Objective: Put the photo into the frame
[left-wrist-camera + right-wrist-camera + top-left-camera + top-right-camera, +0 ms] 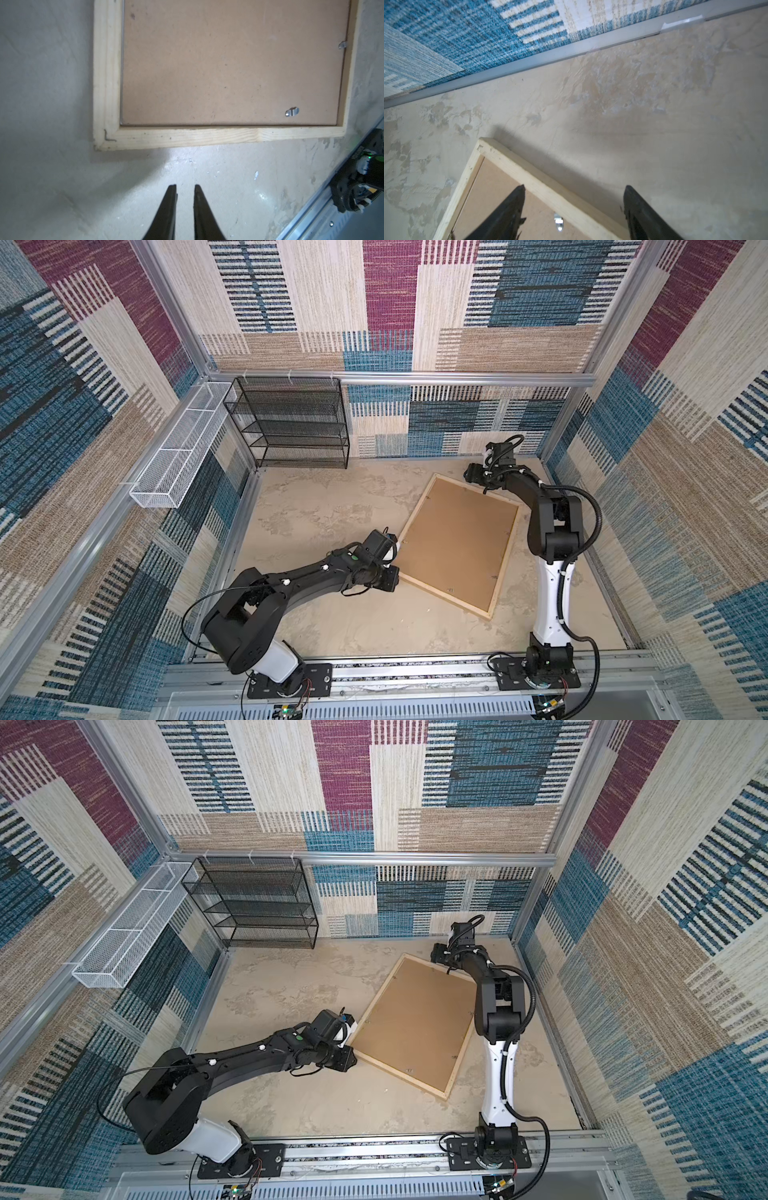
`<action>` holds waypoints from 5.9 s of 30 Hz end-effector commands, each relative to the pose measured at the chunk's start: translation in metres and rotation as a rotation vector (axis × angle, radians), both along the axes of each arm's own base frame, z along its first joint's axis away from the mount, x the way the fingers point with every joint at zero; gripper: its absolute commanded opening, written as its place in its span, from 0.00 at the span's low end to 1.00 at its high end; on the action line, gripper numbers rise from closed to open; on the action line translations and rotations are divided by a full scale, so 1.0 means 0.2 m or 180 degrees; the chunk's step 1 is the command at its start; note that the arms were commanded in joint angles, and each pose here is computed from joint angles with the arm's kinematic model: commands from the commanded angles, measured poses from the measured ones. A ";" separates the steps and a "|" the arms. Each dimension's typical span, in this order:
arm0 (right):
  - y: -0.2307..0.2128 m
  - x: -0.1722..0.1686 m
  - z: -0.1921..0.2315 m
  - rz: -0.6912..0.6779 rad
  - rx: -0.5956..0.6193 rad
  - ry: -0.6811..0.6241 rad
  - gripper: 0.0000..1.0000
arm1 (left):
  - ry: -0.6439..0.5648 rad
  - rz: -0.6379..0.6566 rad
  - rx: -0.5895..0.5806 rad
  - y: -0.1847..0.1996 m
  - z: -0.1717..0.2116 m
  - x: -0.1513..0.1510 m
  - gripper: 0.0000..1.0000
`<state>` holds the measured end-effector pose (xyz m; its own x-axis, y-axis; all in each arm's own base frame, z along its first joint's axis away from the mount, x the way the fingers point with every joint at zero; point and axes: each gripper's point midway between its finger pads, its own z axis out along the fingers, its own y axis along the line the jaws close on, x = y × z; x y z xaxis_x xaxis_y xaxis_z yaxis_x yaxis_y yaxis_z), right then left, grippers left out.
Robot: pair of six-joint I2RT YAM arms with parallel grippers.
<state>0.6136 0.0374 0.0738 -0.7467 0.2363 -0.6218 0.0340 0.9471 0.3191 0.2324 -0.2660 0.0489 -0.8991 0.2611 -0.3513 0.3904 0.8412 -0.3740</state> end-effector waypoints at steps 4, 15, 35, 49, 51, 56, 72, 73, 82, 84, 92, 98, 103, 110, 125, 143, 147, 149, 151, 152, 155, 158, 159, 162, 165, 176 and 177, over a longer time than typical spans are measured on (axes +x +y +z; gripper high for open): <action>-0.01 -0.03 -0.05 0.0139 0.0168 0.0134 0.76 | 0.0043 0.0362 0.0199 0.04 -0.09 0.06 0.20; -0.14 -0.15 -0.09 0.0060 0.0266 0.0155 0.74 | 0.0016 0.0653 0.0180 0.08 -0.15 0.28 0.20; -0.25 -0.84 -0.14 -0.0464 0.0298 0.0432 0.70 | -0.0270 0.1043 0.0221 0.25 -0.20 1.12 0.20; -0.53 -0.39 0.17 -0.0585 -0.0025 0.0006 0.79 | -0.0426 0.1245 0.0013 0.15 0.12 0.86 0.31; -0.55 -0.32 0.09 -0.0507 -0.0010 0.0064 0.79 | -0.0367 0.1201 -0.0046 0.08 0.12 0.79 0.32; -0.54 -0.21 0.01 -0.0288 0.0057 0.0096 0.79 | -0.0192 0.1100 -0.0102 -0.07 0.08 0.66 0.33; -0.45 -0.57 -0.18 -0.0493 0.0688 0.0375 0.76 | -0.0086 0.0868 -0.0098 -0.16 -0.06 0.63 0.33; -0.44 -0.62 -0.18 -0.0532 0.0702 0.0394 0.75 | -0.0092 0.0883 -0.0068 -0.14 -0.06 0.64 0.33; -0.18 -1.12 -0.22 -0.0540 0.0879 0.0635 0.70 | -0.0094 0.1056 0.0215 0.13 -0.10 0.65 0.32; -0.12 -1.21 -0.20 -0.0495 0.0840 0.0654 0.70 | -0.0107 0.1062 0.0314 0.18 -0.09 0.63 0.31; -0.22 -1.12 0.19 -0.0635 0.0460 0.0024 0.69 | -0.0326 0.1174 0.0507 0.29 0.06 0.61 0.31; 0.04 -1.06 0.33 -0.0133 0.0494 -0.0237 0.60 | -0.0356 0.1117 0.0344 0.24 0.12 0.59 0.28; 0.46 -1.07 0.29 0.0541 0.0869 -0.0161 0.41 | -0.0255 0.1132 0.0393 0.25 0.07 0.54 0.22; 1.03 -1.19 0.08 0.1252 0.1174 0.0242 0.19 | -0.0144 0.1211 0.0442 0.26 -0.01 0.51 0.17; 1.55 -1.43 -0.21 0.1969 0.1278 0.0800 0.00 | -0.0044 0.1152 0.0566 0.27 -0.07 0.50 0.13; 1.56 -1.46 -0.32 0.1743 0.1367 0.0828 0.00 | -0.0131 0.1109 0.0495 0.24 -0.01 0.49 0.20; 1.56 -1.49 -0.26 0.1808 0.1342 0.0768 0.00 | -0.0198 0.1072 0.0412 0.22 0.02 0.50 0.22; 1.56 -1.50 -0.24 0.1834 0.1357 0.0758 0.00 | -0.0188 0.1052 0.0384 0.20 0.02 0.50 0.21; 1.57 -1.50 -0.23 0.1842 0.1363 0.0747 0.00 | -0.0162 0.1051 0.0429 0.19 -0.01 0.50 0.20; 1.57 -1.50 -0.23 0.1837 0.1354 0.0752 0.00 | -0.0133 0.1072 0.0487 0.20 -0.03 0.50 0.19; 1.57 -1.49 -0.23 0.1807 0.1292 0.0749 0.00 | -0.0063 0.1137 0.0666 0.24 -0.06 0.49 0.15; 1.58 -1.47 -0.24 0.1743 0.1172 0.0769 0.00 | -0.0047 0.1123 0.0684 0.25 -0.07 0.48 0.14; 1.58 -1.47 -0.25 0.1709 0.1130 0.0788 0.00 | -0.0048 0.1120 0.0686 0.25 -0.07 0.48 0.13; 1.59 -1.45 -0.27 0.1599 0.1055 0.0844 0.00 | -0.0031 0.1101 0.0700 0.25 -0.08 0.48 0.13; 1.59 -1.43 -0.29 0.1528 0.1041 0.0864 0.00 | -0.0015 0.1092 0.0694 0.24 -0.09 0.47 0.12; 1.60 -1.36 -0.31 0.1311 0.1032 0.0822 0.00 | 0.0032 0.1065 0.0692 0.23 -0.11 0.45 0.11; 1.60 -1.37 -0.30 0.1326 0.1027 0.0802 0.00 | 0.0030 0.1066 0.0689 0.23 -0.11 0.45 0.11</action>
<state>0.3378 0.3743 0.0337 -0.9261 0.0028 -0.3773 -0.2792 0.6675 0.6903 0.3425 -0.2215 0.0410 -0.9191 0.0006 -0.3940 0.0773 0.9809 -0.1787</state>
